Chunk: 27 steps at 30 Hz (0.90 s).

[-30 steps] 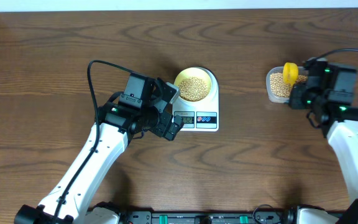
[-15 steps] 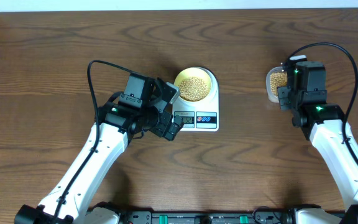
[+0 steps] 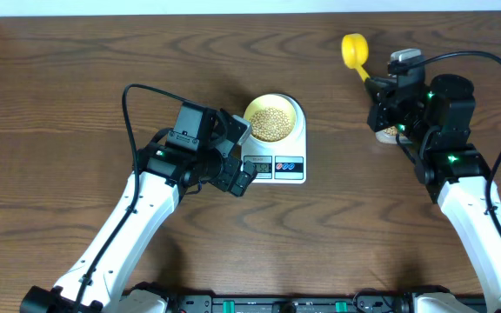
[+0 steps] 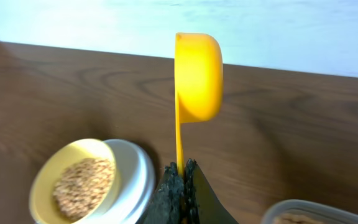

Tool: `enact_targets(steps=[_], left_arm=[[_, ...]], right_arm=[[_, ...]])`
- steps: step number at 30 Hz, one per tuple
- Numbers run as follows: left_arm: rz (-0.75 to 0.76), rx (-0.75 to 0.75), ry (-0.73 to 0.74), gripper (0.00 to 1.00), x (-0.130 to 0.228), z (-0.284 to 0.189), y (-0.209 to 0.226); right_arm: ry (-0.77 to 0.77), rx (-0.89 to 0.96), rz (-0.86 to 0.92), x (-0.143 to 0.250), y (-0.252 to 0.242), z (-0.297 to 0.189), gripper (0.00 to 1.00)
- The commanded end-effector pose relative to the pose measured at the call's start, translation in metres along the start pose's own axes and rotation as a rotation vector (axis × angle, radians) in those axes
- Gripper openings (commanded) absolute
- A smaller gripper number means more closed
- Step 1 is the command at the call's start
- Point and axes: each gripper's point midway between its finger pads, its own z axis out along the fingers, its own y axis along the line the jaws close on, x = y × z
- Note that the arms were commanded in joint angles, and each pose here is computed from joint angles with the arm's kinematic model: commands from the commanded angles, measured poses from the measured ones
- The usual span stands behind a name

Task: Scoop item into bowl and weigh 50g on scale
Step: 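Dip the scoop into the soybeans and lift it out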

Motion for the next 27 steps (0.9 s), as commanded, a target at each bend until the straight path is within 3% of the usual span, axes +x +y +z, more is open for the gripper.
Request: enact_targets(steps=[1,8,17,22,27], left_arm=[[0.011,-0.004,0.011,0.98,0.003,0.002,0.001],[0.011,-0.004,0.011,0.98,0.003,0.002,0.001],[0.011,-0.004,0.011,0.98,0.003,0.002,0.001],[0.011,-0.004,0.011,0.98,0.003,0.002,0.001],[0.011,-0.004,0.011,0.98,0.003,0.002,0.001]], right_arm=[[-0.011,-0.103,0.007,-0.005,0.020,-0.003,0.01],[0.004,0.025,-0.082,0.001,-0.004,0.003,0.01],[0.034,0.016,-0.071,0.013,-0.008,0.018,0.01],[-0.076,-0.100,-0.075,-0.013,0.013,0.017,0.01],[-0.068,-0.237,-0.022,-0.012,0.046,0.018,0.01]])
